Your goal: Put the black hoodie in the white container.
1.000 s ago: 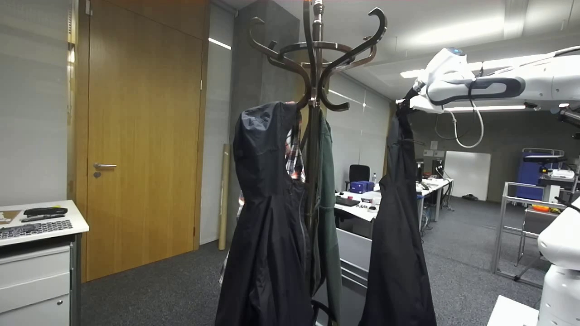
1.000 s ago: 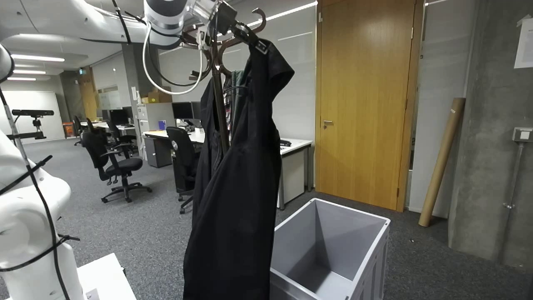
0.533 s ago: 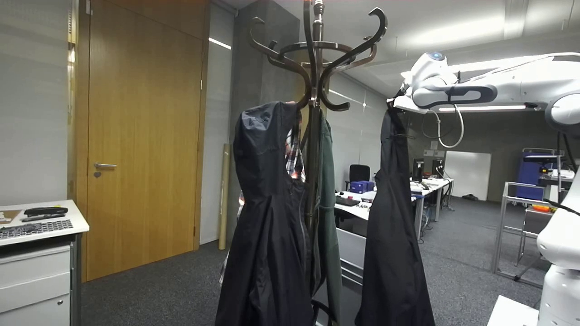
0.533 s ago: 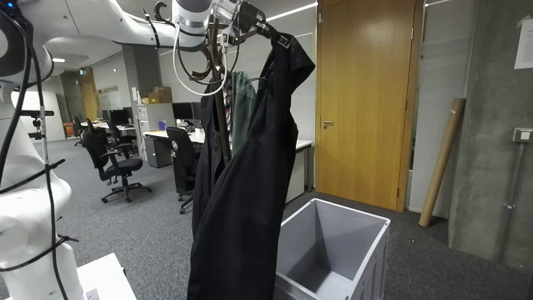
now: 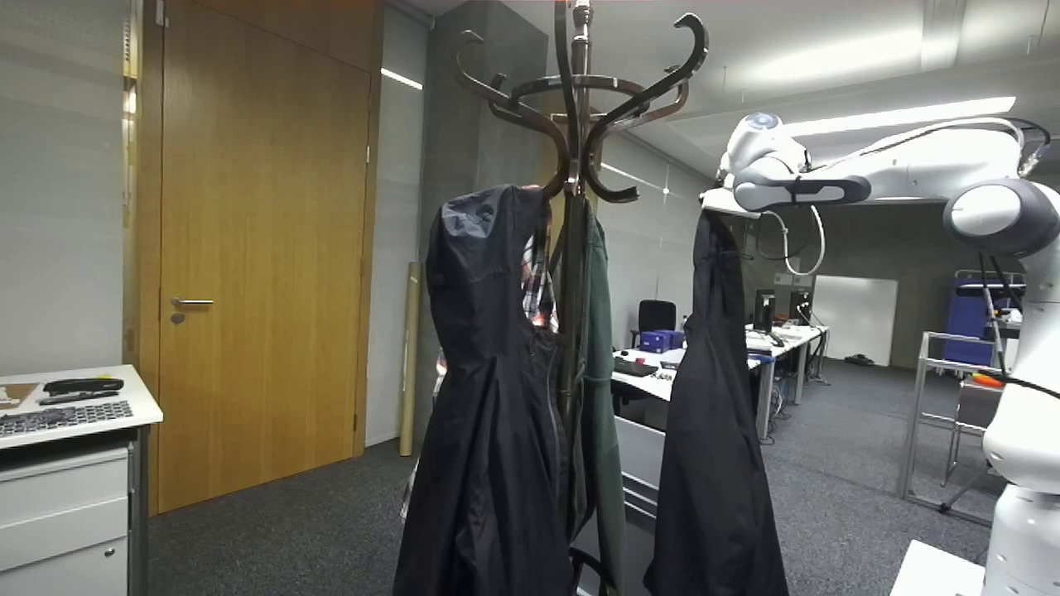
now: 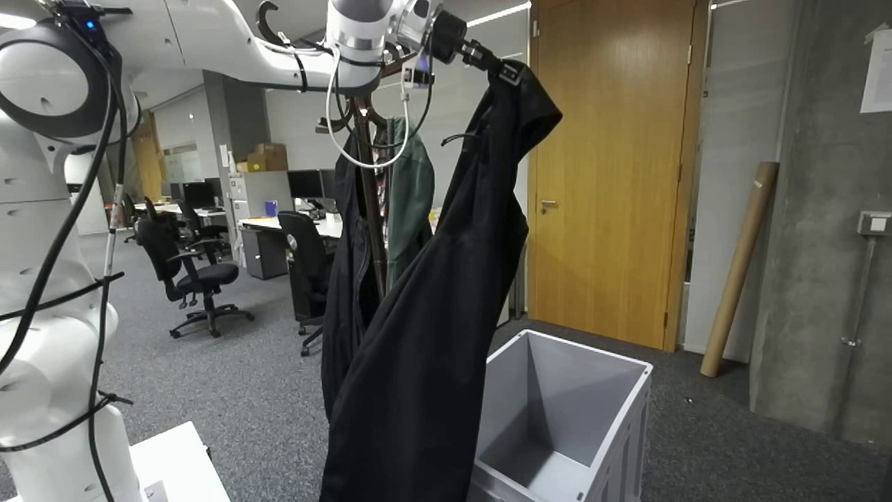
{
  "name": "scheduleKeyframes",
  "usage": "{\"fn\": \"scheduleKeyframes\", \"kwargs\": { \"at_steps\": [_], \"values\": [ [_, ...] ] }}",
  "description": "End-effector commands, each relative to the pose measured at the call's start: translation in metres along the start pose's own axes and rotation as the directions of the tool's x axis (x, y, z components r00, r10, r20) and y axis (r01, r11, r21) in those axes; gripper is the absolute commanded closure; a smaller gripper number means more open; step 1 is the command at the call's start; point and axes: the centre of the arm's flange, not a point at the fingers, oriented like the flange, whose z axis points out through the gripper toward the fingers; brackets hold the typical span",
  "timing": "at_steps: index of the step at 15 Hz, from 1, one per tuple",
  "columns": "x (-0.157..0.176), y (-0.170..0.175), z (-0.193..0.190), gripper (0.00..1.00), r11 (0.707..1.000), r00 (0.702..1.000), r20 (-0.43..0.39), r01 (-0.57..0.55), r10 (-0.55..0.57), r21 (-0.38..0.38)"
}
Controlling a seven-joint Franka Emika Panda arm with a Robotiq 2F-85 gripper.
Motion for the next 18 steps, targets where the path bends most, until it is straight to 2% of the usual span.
{"fn": "scheduleKeyframes", "kwargs": {
  "at_steps": [1,11,18],
  "values": [
    [0.001,-0.001,0.001,0.97,1.000,1.000,0.000,-0.001,0.001,0.000],
    [0.002,0.000,-0.001,0.97,1.000,1.000,-0.001,-0.003,0.003,-0.003],
    [0.018,-0.033,0.022,0.99,0.986,0.986,-0.007,-0.164,0.164,0.007]
  ]
}}
